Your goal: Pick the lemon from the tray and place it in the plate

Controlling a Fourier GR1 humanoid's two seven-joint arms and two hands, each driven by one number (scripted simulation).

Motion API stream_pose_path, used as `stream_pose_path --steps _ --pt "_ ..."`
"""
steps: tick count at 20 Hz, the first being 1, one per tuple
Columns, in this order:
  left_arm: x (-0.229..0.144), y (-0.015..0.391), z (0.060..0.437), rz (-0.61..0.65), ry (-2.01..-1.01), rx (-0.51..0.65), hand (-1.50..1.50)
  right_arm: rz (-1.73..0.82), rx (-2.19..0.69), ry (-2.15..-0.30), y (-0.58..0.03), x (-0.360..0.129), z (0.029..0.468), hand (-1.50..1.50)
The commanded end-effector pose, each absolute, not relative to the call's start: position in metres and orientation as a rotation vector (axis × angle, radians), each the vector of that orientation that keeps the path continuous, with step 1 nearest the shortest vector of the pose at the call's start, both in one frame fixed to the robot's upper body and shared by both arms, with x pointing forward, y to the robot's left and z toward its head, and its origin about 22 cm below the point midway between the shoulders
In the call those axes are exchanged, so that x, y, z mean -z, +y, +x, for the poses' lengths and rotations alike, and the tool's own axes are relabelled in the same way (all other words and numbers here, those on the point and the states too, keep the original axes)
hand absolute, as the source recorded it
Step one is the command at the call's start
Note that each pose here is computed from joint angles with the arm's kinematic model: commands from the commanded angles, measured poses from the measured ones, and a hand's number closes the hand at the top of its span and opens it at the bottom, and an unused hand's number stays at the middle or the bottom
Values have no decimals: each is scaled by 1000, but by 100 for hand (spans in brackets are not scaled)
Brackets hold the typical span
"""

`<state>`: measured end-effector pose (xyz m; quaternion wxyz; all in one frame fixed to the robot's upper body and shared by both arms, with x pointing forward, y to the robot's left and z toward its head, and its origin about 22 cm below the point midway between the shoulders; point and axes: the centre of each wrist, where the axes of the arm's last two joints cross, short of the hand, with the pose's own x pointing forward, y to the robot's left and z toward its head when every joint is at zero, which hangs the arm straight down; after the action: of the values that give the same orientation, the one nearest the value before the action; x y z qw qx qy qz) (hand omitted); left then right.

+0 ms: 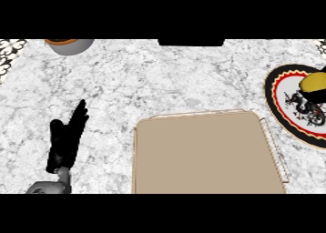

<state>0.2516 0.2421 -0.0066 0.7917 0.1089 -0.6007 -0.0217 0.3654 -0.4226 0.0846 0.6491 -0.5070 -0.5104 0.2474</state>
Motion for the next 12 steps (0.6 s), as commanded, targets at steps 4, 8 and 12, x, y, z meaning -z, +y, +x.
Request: stream_pose_path --steps 4,8,12 --pt "17 227 247 236 -1301 75 0 -963 -679 -965 -453 -60 354 150" --pt "4 250 268 235 -1299 52 0 -847 -698 -1026 -463 -59 352 -150" --pt "11 255 247 222 -1289 49 0 -797 -642 -1217 -472 -55 344 -150"
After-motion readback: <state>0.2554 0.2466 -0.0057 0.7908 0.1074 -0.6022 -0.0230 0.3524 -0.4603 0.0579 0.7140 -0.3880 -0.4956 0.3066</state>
